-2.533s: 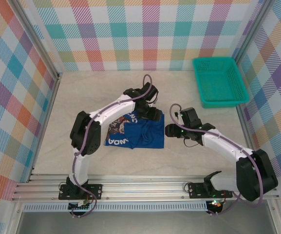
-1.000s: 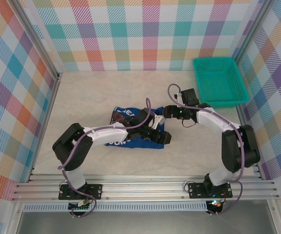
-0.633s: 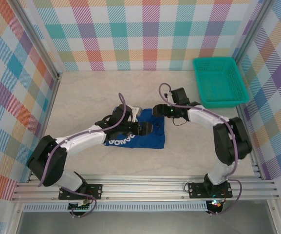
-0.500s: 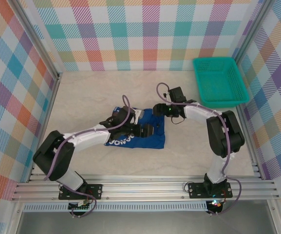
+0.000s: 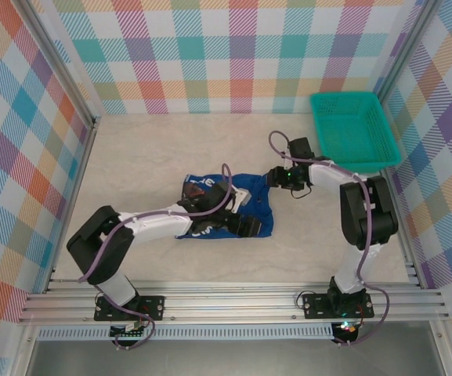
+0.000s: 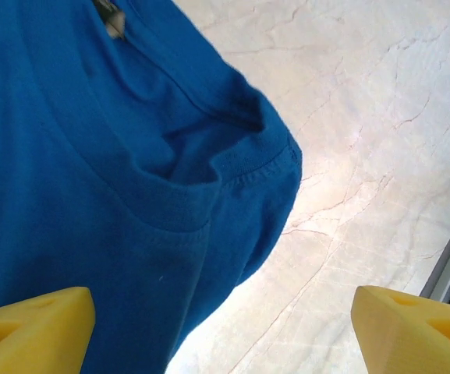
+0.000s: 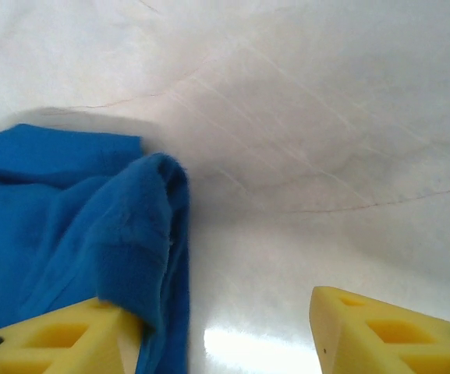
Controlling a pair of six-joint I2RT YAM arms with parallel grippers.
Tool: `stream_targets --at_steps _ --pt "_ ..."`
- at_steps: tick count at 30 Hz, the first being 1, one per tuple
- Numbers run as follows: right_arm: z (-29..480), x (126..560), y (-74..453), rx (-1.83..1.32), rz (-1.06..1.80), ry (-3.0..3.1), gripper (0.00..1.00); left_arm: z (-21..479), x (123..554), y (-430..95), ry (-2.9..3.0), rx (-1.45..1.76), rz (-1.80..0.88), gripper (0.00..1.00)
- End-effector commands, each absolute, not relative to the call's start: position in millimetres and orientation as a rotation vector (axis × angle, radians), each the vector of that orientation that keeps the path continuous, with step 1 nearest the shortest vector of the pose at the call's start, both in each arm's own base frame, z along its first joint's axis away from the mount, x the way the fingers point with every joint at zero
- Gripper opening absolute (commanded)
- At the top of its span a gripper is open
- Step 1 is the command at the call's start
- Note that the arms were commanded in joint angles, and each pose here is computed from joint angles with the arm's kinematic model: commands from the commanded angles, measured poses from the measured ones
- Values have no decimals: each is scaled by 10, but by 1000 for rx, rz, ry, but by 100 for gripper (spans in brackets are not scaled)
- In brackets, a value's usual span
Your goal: Fold the inside-out t-shirt
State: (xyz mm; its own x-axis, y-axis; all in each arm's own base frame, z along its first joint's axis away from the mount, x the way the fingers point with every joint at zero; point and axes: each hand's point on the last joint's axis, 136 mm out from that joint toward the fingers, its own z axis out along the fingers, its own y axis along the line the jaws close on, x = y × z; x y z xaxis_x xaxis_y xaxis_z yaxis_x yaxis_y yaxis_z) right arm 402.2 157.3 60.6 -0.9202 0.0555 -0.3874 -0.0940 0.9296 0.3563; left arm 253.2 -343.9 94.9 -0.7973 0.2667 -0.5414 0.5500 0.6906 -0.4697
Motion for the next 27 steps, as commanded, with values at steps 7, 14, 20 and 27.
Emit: stream_targets --at_steps 7,14,20,27 --pt "1086 2970 2155 -173 927 2635 63 1062 3462 -2209 2545 104 -624 85" --pt "730 2439 2525 -149 1059 2751 47 685 3827 -1958 2654 -32 -572 83" --pt "459 2825 2221 -82 885 2806 42 331 3448 -1808 2805 -47 -566 82" --pt "477 3583 2122 -142 765 2776 43 257 2530 -2093 2874 72 -657 81"
